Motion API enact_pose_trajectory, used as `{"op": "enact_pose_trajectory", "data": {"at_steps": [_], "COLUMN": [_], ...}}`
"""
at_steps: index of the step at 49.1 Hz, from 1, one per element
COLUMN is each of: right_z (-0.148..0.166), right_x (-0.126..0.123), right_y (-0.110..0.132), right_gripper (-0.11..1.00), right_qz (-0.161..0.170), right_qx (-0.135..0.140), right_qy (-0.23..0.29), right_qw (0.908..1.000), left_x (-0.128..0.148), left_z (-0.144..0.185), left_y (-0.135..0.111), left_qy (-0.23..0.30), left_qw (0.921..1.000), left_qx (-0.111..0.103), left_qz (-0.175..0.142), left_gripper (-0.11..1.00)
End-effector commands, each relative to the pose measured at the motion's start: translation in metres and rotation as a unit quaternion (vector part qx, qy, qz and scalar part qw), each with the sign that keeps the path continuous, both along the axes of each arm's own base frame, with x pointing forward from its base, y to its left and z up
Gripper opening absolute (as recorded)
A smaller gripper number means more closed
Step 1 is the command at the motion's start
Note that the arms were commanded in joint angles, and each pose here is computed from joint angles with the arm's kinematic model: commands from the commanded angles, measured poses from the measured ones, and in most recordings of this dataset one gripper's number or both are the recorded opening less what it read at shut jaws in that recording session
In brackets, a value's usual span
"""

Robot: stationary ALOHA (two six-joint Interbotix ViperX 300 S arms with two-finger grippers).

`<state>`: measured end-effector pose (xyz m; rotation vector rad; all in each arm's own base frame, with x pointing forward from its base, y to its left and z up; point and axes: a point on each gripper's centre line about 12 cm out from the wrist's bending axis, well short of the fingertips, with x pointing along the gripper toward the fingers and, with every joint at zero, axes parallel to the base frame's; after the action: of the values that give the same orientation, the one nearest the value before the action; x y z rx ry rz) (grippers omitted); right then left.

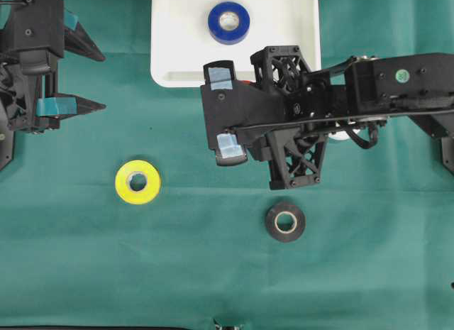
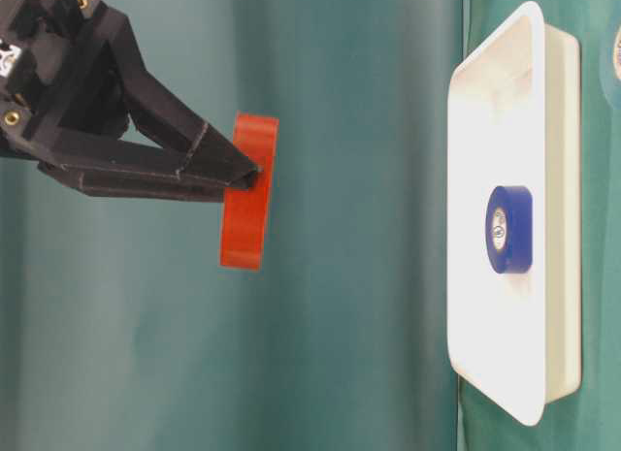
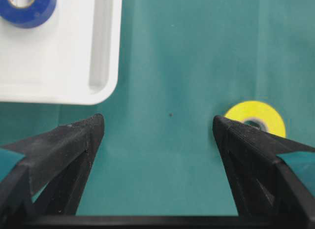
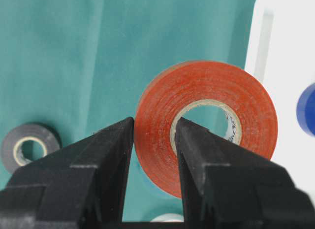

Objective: Pick up the tape from a random location and place it into the white case.
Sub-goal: 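Lift the red tape with the right gripper toward the white tray, then lower the red tape into the tray beside the blue tape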

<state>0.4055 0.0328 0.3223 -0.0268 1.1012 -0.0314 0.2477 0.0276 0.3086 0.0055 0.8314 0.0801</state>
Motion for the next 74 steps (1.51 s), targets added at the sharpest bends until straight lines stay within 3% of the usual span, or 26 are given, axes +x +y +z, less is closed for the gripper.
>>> {"op": "enact_pose_trajectory", "data": {"at_steps": [1,20,30,65,74], "right_z": [0.024,0.024,0.022,0.014,0.015], "right_x": [-0.004,-0.004,-0.002,-0.008,-0.012], "right_y": [0.0,-0.002,-0.019,-0.15,-0.174], "right_gripper": [0.28,0.28,0.28,0.28,0.28], "right_qz": [-0.001,-0.002,-0.021,-0.145,-0.167], "right_qx": [0.004,-0.004,-0.013,-0.037,-0.042], "right_qy": [-0.033,-0.035,-0.031,-0.027,-0.032], "right_qw": [0.9994,0.9994,0.9992,0.9884,0.9846], "left_x": [0.001,0.002,0.002,0.001,0.001], "left_z": [0.01,0.009,0.009,0.01,0.009], "left_y": [0.001,0.001,0.001,0.001,0.002], "left_qy": [-0.015,-0.014,-0.014,-0.015,-0.014], "left_qw": [0.9999,0.9999,0.9999,0.9999,0.9999], "left_qx": [0.001,0.001,0.001,0.001,0.001], "left_qz": [0.002,0.002,0.002,0.002,0.005], "left_gripper": [0.98,0.98,0.98,0.98,0.98]}}
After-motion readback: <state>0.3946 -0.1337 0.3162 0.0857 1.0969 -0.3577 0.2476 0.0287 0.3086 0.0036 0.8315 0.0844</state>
